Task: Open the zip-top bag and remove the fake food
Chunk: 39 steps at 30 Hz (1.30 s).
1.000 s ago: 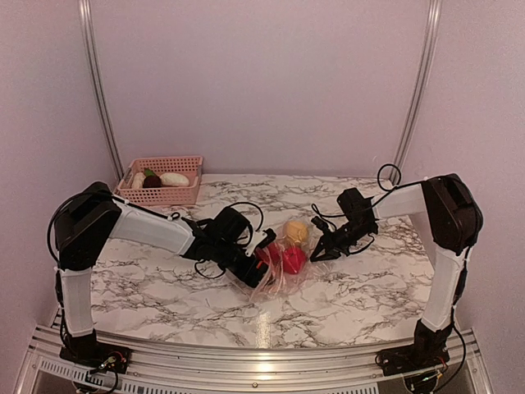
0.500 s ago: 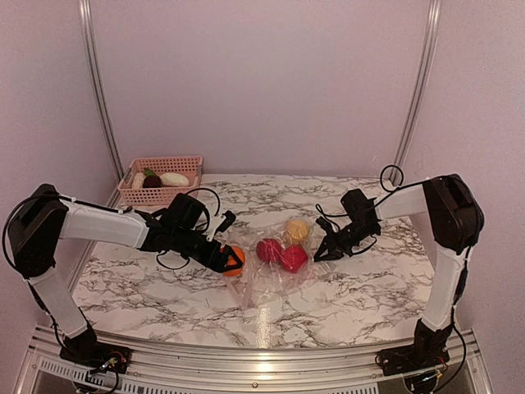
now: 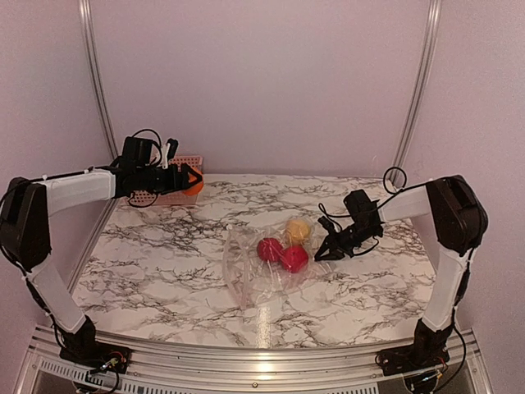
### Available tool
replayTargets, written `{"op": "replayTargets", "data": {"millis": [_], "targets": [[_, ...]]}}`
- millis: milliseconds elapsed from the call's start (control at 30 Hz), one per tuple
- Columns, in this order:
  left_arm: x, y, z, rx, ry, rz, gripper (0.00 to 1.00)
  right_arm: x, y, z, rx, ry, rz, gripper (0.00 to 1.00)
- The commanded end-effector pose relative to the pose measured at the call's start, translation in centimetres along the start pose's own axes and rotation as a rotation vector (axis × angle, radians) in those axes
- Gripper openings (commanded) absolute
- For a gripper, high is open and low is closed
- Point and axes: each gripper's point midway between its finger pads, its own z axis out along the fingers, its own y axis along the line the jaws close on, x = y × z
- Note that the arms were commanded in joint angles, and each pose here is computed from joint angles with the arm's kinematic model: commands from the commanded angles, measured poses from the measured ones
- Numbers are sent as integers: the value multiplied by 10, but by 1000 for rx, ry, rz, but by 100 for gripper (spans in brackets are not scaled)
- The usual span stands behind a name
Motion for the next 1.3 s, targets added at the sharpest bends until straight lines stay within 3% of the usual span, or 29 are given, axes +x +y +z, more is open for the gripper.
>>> {"op": "replayTargets", "data": {"millis": [0, 267, 667, 967, 1267], "targets": [[-47, 55, 7, -158, -61, -106, 65, -10, 15, -13, -30, -58, -26, 0], [-114, 130, 31, -315, -154, -172, 67, -6, 17, -19, -23, -74, -14, 0], [-115, 191, 97, -372, -167, -213, 74, -8, 24, -24, -31, -83, 8, 0], [-112, 188, 115, -314, -148, -219, 98, -7, 38, -27, -53, -79, -19, 0], [-123, 145, 64, -292, -133, -136, 99, -9, 56, -23, -109, -84, -72, 0]]}}
